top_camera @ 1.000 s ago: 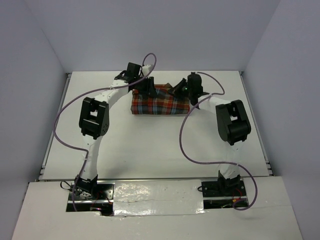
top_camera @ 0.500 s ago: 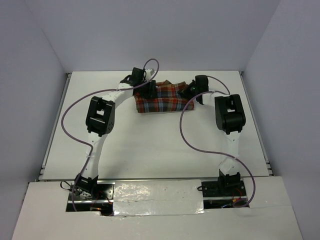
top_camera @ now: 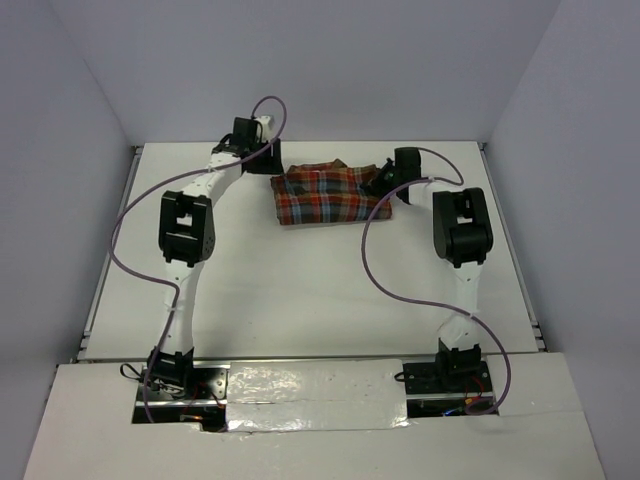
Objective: Fold and stack the long sleeve shirts
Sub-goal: Fold the shirt
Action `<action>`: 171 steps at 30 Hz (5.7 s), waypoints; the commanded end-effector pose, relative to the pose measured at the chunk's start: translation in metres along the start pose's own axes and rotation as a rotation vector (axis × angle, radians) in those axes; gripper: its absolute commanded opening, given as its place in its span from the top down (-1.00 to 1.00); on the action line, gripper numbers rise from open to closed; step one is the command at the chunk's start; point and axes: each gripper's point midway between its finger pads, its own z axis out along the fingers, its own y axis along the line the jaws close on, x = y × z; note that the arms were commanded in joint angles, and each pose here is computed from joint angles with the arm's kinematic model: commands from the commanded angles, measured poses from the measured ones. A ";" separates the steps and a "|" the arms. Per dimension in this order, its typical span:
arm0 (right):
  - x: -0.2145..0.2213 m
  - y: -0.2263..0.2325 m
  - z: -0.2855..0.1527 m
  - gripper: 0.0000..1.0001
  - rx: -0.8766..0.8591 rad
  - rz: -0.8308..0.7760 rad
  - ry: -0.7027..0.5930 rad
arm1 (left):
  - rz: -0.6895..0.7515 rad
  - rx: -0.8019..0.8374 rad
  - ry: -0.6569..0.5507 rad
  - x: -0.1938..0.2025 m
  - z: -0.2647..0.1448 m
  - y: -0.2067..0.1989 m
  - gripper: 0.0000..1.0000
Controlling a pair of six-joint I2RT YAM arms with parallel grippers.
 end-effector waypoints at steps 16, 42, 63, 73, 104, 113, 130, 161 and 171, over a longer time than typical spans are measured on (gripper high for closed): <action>0.029 0.092 -0.119 0.99 -0.199 -0.138 0.018 | 0.209 0.357 0.111 0.021 -0.083 -0.172 -0.26; 0.062 -0.050 -0.074 1.00 0.144 0.078 0.112 | 0.228 0.094 0.303 0.114 -0.029 -0.075 -0.31; 0.054 -0.007 -0.152 0.32 0.121 -0.109 0.113 | 0.151 0.234 0.122 0.011 -0.142 -0.082 -0.63; 0.067 -0.023 -0.120 -0.04 0.168 -0.073 0.244 | -0.031 0.118 0.229 0.080 -0.114 -0.014 -0.59; 0.114 -0.065 -0.147 1.00 0.202 -0.046 0.342 | 0.026 0.161 0.421 0.190 -0.143 -0.004 1.00; 0.186 -0.091 -0.217 -0.07 0.215 -0.031 0.480 | 0.131 0.260 0.621 0.236 -0.216 -0.017 -0.57; 0.011 0.036 -0.155 -0.18 0.124 -0.407 0.158 | -0.081 0.244 0.251 0.093 -0.147 0.004 -0.75; 0.055 0.009 -0.102 -0.10 0.141 -0.362 0.317 | -0.144 0.333 0.239 0.093 -0.107 -0.011 0.94; 0.025 0.035 -0.128 1.00 0.048 -0.340 0.156 | -0.017 0.390 0.059 0.043 -0.135 -0.034 1.00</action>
